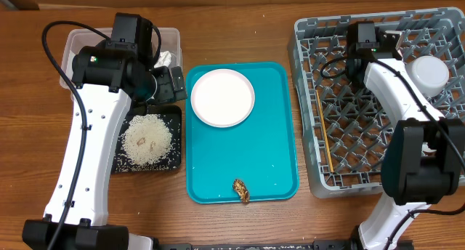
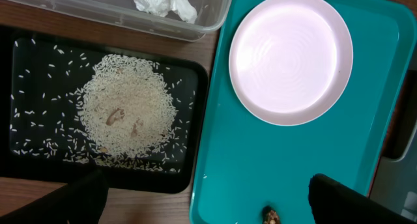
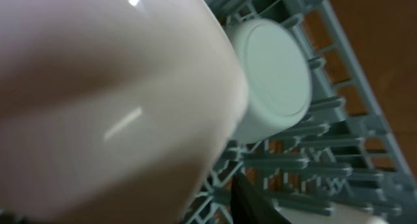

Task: Sort waste into correct bins and load items into the dishwasher
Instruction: 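Set the white bowl into the rack and open the right gripper, then reach the left gripper to the brown food scrap and grasp it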

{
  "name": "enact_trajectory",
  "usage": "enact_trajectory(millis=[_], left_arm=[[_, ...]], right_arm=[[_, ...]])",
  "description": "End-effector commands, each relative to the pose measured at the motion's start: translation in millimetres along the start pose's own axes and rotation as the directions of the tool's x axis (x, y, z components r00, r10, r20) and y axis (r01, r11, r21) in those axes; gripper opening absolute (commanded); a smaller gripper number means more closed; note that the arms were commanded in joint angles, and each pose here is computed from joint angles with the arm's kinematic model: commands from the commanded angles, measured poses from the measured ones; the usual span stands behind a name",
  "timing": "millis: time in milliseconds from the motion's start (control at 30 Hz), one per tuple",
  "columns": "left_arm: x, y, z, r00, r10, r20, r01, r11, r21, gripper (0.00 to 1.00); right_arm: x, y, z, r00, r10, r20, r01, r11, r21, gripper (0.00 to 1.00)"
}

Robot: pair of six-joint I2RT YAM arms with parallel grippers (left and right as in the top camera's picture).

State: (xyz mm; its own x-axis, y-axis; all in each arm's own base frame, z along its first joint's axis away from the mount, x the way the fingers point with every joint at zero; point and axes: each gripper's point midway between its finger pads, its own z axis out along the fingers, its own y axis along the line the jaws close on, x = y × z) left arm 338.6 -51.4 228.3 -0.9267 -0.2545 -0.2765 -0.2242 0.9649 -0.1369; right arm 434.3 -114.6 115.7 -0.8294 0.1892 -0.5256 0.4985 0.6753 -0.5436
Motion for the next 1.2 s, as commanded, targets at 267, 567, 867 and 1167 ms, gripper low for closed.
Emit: enact_trajectory(millis=[267,567,867,1167], left_arm=[[-4,-2,-5,1.0,-0.018,0.019,0.018,1.0,0.012,1.0],[-4,-2,-5,1.0,-0.017,0.02,0.017,1.0,0.013,1.0],[16,-23,-2,0.997,0.073,-0.041,-0.07,0.996,0.056,1.0],[99,-72,39,0.893,0.396,-0.213,-0.372,0.917,0.145,1.0]], right_arm=[[-22,0,-105,0.983,0.18,-0.016,-0.164,0.851,-0.499,0.52],[47,44,-191,0.966,-0.096,-0.241,-0.157,0.521,-0.839,0.65],[74,33,-185,0.943,-0.179,-0.282,-0.125,0.595,-0.794,0.72],[76,16,-166,0.945,-0.162,-0.283,-0.095,0.693,-0.715,0.83]])
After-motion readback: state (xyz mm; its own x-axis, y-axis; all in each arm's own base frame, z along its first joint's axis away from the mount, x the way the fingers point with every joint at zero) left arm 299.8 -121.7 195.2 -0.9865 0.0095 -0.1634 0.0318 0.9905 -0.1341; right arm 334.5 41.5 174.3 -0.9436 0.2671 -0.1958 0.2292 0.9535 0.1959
